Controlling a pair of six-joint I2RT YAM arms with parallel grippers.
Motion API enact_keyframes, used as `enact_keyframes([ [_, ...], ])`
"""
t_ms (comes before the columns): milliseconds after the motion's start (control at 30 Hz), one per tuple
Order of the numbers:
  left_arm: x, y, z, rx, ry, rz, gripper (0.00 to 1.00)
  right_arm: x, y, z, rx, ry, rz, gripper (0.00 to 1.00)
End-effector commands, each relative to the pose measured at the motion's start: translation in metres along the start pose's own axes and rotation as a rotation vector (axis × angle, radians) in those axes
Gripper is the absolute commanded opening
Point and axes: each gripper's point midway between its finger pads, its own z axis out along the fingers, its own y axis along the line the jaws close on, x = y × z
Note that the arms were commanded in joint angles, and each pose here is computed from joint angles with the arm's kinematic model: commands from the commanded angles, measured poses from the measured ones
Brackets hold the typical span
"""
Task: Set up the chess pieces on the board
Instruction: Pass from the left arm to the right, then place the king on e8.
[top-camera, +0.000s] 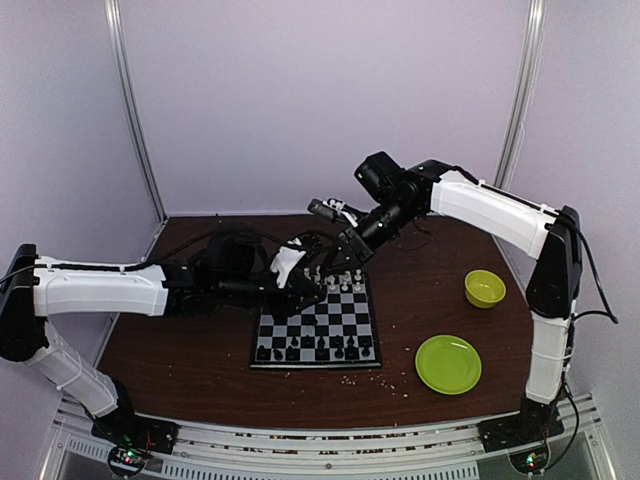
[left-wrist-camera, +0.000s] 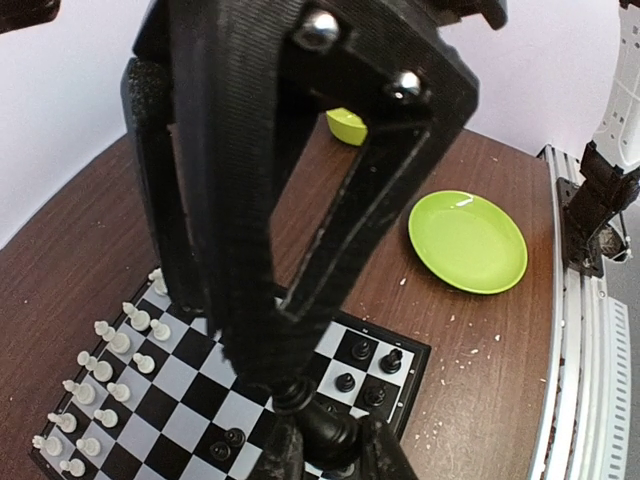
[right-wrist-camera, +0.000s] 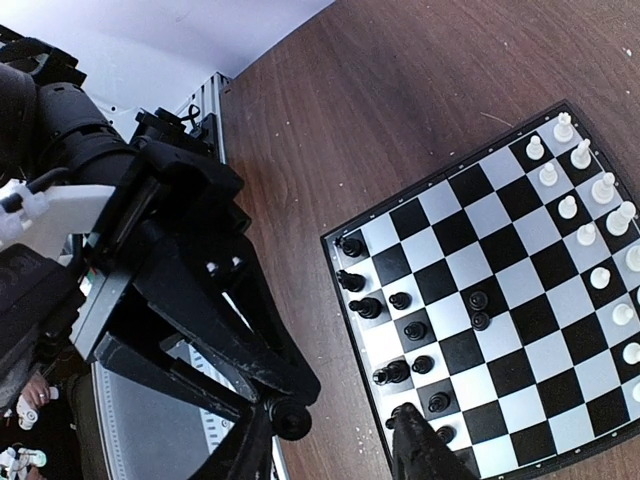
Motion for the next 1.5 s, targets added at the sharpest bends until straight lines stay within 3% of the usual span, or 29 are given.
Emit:
enact_keyframes([
  [0, -0.022, -0.007, -0.006, 0.005, -0.073, 0.041, 0.14, -0.004, 0.014, 0.003, -0.058, -0.004, 0.014, 0.39],
  [433, -0.023, -0.003, -0.010, -0.025, -0.092, 0.015, 0.14, 0.007, 0.018, 0.013, -0.087, 0.030, 0.031, 0.26],
  [700, -0.019, 0.001, -0.006, -0.042, -0.076, 0.007, 0.15, 0.006, 0.020, 0.013, -0.094, 0.024, 0.012, 0.10],
  [900, -0.023, 0.025, -0.024, -0.196, -0.016, 0.008, 0.37, -0.013, 0.021, -0.007, -0.007, -0.025, -0.122, 0.06],
  [1000, -0.042, 0.036, -0.063, -0.292, 0.000, 0.088, 0.48, -0.021, 0.020, -0.018, 0.059, -0.079, -0.201, 0.06],
  [1067, -0.057, 0.046, -0.089, -0.353, -0.017, 0.121, 0.64, -0.027, 0.023, -0.026, 0.096, -0.144, -0.252, 0.06],
  [1133, -0.071, 0.065, -0.114, -0.420, -0.038, 0.104, 0.71, -0.031, 0.024, -0.027, 0.132, -0.192, -0.301, 0.06],
  [1333, -0.091, 0.144, -0.156, -0.608, -0.089, -0.007, 0.72, -0.003, 0.034, 0.003, 0.216, -0.160, -0.489, 0.06],
  [1467, -0.078, 0.178, -0.149, -0.583, -0.075, -0.094, 0.66, 0.018, 0.047, 0.030, 0.219, -0.110, -0.611, 0.06],
])
